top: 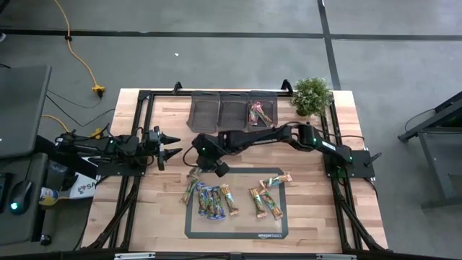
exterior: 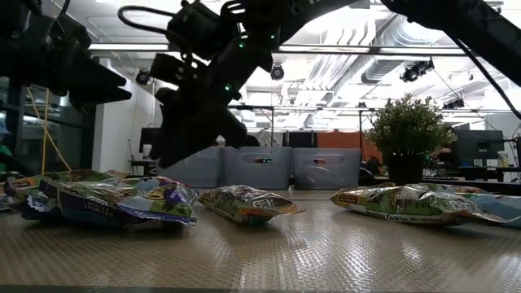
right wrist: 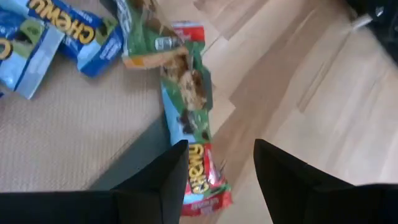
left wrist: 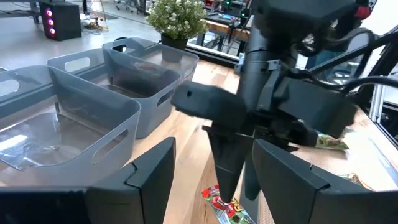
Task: Pick and place Granola Bars by type
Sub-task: Put the red granola bar into the right black bin
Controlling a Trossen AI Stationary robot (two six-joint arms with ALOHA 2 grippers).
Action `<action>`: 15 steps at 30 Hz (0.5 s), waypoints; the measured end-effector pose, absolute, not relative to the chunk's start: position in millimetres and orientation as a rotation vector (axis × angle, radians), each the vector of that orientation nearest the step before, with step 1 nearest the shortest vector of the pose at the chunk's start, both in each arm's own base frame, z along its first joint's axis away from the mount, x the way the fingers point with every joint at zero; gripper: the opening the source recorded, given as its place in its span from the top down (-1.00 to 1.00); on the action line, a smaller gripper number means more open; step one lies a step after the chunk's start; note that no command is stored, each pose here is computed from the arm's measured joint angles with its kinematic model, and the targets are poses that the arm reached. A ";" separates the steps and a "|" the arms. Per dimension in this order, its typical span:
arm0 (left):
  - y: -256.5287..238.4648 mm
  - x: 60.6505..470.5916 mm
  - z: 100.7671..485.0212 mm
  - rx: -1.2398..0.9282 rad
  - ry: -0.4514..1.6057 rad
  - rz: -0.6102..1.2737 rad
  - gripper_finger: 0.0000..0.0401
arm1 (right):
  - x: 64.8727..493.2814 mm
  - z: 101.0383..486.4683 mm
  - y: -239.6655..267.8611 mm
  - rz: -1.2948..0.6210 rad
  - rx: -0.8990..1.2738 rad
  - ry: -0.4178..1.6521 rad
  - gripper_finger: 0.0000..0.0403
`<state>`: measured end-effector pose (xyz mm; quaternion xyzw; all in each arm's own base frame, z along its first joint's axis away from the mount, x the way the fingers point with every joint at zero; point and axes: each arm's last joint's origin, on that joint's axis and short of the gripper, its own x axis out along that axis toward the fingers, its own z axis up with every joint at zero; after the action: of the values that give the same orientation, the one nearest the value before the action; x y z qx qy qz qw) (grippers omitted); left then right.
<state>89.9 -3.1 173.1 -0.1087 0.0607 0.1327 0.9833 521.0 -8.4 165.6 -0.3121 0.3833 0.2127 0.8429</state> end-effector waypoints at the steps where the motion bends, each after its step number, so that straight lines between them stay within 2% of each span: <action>1: -3.1 89.9 173.2 -0.218 0.122 0.267 -0.05 | 520.3 164.7 -9.9 0.461 -0.650 0.814 0.17; 15: -3.1 89.9 173.2 -0.219 0.122 0.266 -0.05 | 520.7 150.2 -17.5 0.535 -0.608 0.816 0.17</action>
<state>89.9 -3.1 173.2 -0.1087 0.0607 0.1324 0.9833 520.7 -17.5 150.2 -0.2875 0.3860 0.2532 0.8392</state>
